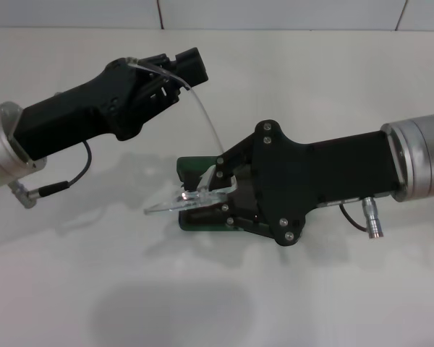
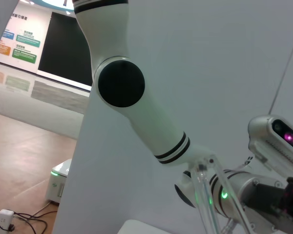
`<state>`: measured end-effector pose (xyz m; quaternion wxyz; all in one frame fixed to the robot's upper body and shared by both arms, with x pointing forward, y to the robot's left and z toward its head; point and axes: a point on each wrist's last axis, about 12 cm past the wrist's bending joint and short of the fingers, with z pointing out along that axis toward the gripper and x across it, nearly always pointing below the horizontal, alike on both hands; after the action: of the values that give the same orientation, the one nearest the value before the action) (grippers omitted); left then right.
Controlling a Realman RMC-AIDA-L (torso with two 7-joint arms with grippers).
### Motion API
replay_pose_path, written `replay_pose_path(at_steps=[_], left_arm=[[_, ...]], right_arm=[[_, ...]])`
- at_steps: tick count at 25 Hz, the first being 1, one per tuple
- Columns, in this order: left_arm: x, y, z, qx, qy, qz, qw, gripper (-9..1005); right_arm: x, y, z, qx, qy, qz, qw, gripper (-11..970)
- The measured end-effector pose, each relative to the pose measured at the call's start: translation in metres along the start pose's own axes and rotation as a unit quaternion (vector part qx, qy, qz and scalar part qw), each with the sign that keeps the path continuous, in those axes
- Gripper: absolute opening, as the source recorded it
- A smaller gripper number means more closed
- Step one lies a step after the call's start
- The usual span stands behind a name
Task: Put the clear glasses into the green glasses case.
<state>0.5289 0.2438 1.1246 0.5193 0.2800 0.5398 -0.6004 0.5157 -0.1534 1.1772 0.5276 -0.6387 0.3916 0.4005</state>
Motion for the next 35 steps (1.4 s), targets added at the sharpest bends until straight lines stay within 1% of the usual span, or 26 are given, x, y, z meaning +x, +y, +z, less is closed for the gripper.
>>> replay_pose_path(at_steps=[14,19,22,28,35], left_arm=[[0.004,0.009,-0.002,-0.05,-0.002,-0.003,0.999,155],[0.003,0.01,-0.005,-0.061,-0.018,-0.007,0.998,155],[0.002,0.008,-0.006,-0.055,-0.025,-0.006,0.998,155],[0.001,-0.001,-0.004,-0.016,-0.034,-0.002,0.999,155],[0.004,-0.006,-0.001,0.004,-0.039,-0.004,0.999,155]], right_arm=[[0.0,0.003,-0.001,-0.002,-0.001,0.002,1.0,116],[0.0,0.004,-0.001,-0.002,-0.003,0.003,1.0,116],[0.001,0.004,-0.002,0.0,-0.006,0.006,1.0,116],[0.001,0.004,-0.002,0.002,-0.006,0.006,1.0,117],[0.001,0.003,-0.002,0.006,-0.006,0.008,1.0,117]])
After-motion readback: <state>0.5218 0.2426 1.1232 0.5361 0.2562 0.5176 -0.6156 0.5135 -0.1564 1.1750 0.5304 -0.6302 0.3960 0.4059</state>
